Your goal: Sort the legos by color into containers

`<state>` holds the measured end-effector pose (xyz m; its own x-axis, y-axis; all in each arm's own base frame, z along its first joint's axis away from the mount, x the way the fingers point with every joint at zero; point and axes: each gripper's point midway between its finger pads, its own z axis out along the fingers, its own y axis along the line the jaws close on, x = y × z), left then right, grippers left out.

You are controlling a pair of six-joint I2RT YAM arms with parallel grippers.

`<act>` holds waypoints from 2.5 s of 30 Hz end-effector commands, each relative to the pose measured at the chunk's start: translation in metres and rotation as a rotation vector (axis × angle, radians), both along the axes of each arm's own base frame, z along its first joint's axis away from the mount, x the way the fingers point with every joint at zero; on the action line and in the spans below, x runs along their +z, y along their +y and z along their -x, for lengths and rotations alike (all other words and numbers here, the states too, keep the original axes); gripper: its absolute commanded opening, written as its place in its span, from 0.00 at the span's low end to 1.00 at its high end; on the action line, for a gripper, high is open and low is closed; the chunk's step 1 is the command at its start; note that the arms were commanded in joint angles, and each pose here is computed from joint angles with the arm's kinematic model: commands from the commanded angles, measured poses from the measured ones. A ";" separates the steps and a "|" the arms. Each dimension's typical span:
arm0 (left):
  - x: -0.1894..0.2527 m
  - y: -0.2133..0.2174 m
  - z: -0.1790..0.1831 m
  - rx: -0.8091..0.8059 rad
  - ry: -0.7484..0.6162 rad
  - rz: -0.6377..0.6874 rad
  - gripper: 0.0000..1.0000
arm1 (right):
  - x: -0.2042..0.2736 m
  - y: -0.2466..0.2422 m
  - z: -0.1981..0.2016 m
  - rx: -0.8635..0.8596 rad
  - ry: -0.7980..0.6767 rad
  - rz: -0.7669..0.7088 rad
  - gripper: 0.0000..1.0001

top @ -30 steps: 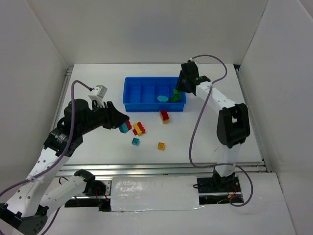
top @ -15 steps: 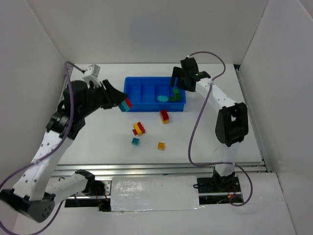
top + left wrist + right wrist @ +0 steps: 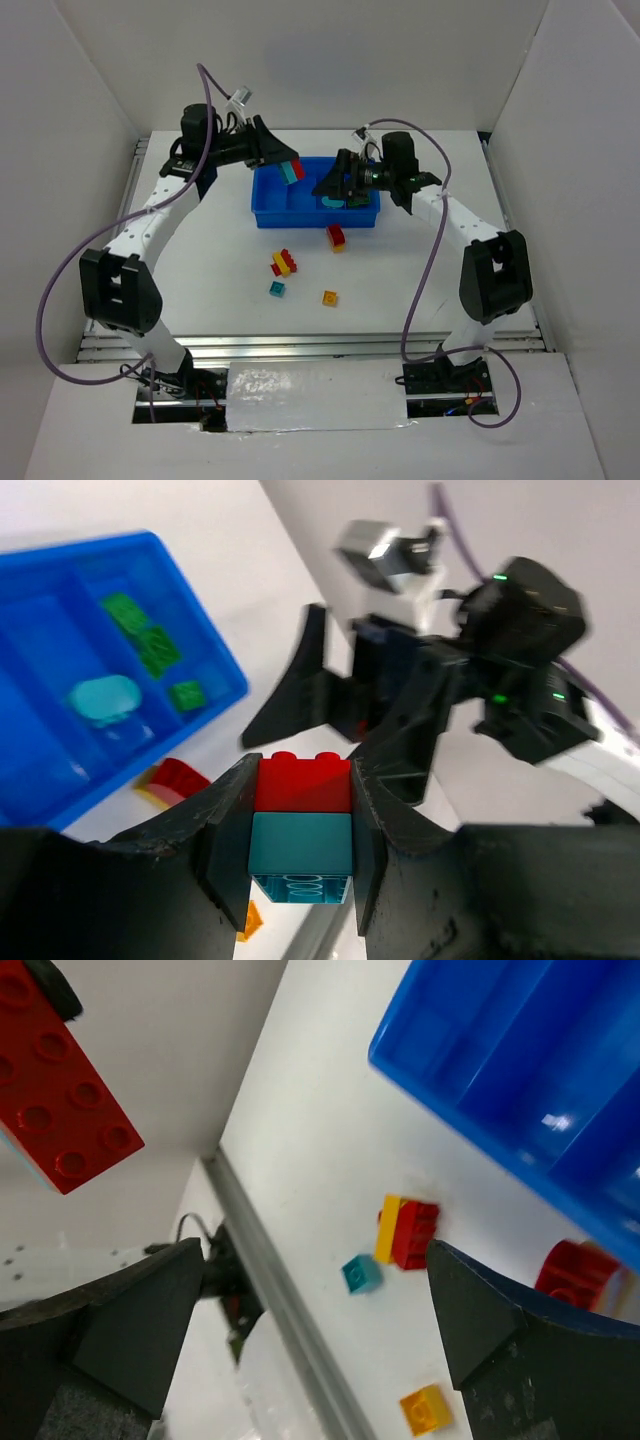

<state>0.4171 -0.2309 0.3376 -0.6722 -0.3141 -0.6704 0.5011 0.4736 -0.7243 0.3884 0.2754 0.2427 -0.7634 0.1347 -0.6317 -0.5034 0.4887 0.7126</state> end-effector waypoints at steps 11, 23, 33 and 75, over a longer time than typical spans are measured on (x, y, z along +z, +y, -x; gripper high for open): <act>0.004 -0.047 0.051 -0.305 0.103 0.063 0.00 | 0.039 0.021 0.103 0.342 0.134 -0.204 0.98; 0.018 -0.065 0.085 -0.464 0.076 0.150 0.00 | 0.061 0.021 0.090 0.296 0.032 -0.212 0.80; 0.033 -0.068 0.113 -0.605 0.021 0.226 0.00 | 0.115 0.013 0.093 0.328 -0.115 -0.343 0.70; 0.050 -0.079 0.076 -0.400 -0.007 0.091 1.00 | 0.137 0.006 0.105 0.359 -0.106 -0.434 0.06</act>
